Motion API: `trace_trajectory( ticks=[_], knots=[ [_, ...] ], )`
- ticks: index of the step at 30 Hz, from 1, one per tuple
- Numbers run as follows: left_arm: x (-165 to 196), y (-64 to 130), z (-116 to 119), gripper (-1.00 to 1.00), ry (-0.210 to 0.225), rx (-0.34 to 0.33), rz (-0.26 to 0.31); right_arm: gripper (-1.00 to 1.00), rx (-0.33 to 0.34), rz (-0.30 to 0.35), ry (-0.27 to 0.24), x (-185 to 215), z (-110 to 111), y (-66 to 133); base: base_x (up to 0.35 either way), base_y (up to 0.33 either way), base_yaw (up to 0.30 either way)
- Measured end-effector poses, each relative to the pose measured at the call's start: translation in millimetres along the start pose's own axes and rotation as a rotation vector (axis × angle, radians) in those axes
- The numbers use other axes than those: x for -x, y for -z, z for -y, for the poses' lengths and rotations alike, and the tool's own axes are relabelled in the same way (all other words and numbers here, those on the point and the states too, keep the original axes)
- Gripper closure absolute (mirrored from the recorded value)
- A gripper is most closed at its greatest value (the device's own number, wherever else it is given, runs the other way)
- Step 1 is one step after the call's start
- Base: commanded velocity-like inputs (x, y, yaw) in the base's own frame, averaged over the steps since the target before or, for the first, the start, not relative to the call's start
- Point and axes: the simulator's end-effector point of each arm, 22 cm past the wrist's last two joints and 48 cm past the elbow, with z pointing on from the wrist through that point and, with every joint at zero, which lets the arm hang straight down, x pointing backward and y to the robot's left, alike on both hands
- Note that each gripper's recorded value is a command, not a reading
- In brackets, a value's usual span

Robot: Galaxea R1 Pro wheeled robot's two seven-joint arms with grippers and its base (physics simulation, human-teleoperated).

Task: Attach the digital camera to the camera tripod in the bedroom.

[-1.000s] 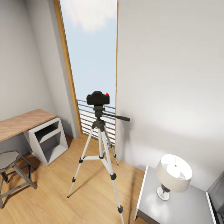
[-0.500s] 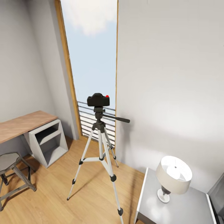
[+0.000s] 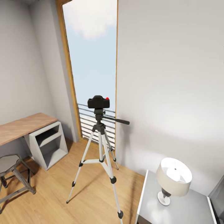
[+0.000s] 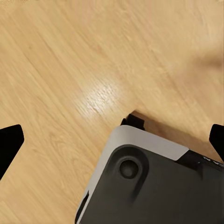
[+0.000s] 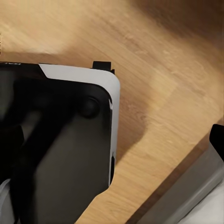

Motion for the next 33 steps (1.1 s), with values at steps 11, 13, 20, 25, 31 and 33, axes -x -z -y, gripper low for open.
trace_trajectory(
  ticks=[11,13,20,25,31,33],
  knots=[
    [7,2.0,2,-1.0,0.005,-0.006,0.016,-1.0,-0.006,0.024,0.003,8,2,1.9,0.0,0.0,0.0],
    [8,2.4,3,-1.0,0.005,-0.008,0.019,-1.0,-0.006,0.027,0.004,10,2,2.2,0.0,0.0,0.0],
    [12,3.8,4,-1.0,0.008,-0.011,0.029,-1.0,-0.007,0.04,0.004,14,2,3.5,0.0,0.0,0.0],
    [15,4.8,5,-1.0,0.009,-0.014,0.037,-1.0,-0.008,0.049,0.004,18,3,4.5,0.0,0.0,0.0],
    [19,6.0,6,-1.0,0.015,-0.018,0.045,-1.0,-0.008,0.06,0.004,22,3,5.6,0.0,0.0,0.0],
    [20,6.4,6,-1.0,0.019,-0.019,0.048,-1.0,-0.008,0.062,0.004,22,3,6.0,0.0,0.0,0.0]
  ],
)
